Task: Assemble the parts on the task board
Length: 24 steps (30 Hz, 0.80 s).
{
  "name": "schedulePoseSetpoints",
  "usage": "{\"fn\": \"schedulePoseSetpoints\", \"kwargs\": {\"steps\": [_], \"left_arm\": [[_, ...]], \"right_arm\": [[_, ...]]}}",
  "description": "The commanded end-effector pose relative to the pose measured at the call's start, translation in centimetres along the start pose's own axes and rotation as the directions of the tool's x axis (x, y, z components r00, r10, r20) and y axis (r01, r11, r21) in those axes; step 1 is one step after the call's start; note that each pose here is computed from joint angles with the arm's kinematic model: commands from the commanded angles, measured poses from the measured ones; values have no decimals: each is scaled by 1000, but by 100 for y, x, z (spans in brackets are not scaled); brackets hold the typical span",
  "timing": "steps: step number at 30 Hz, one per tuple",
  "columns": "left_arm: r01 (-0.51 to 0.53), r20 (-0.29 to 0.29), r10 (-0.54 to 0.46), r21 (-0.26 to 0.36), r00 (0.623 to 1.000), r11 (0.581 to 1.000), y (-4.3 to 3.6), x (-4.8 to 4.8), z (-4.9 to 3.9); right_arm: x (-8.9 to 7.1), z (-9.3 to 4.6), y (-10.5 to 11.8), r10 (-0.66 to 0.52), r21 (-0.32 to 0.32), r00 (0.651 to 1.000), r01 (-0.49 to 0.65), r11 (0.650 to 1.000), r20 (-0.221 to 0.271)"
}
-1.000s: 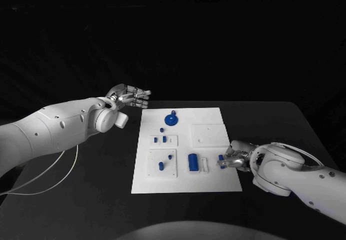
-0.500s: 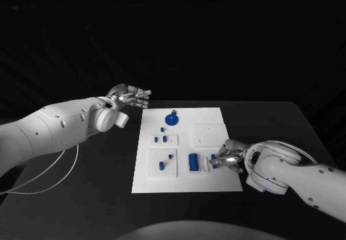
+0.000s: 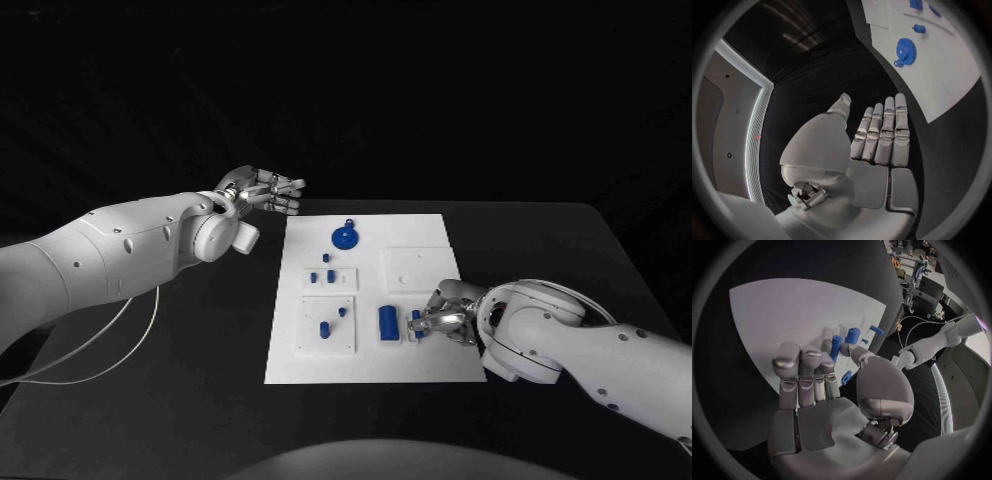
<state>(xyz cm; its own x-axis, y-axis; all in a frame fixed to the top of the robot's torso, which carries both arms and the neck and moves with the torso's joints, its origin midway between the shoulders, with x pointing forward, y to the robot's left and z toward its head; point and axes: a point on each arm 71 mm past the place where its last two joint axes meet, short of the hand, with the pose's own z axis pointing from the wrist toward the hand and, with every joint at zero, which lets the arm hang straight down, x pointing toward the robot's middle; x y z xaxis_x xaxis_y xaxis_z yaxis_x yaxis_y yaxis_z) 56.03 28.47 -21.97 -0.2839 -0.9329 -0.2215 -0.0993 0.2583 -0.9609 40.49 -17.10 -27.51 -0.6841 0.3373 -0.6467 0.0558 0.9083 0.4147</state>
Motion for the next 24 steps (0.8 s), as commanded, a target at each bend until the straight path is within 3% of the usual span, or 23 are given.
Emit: {"fn": "schedulePoseSetpoints", "kwargs": {"steps": [1,24], "left_arm": [[3,-17,-3,6,1000,1000,-13,24,2],[2,-14,-2,2,1000,1000,-7,16,-2]], "right_arm": [[40,21,8,-38,3,999,38,999,-33],[124,81,-10,-67,12,994,68,998,-81]]}}
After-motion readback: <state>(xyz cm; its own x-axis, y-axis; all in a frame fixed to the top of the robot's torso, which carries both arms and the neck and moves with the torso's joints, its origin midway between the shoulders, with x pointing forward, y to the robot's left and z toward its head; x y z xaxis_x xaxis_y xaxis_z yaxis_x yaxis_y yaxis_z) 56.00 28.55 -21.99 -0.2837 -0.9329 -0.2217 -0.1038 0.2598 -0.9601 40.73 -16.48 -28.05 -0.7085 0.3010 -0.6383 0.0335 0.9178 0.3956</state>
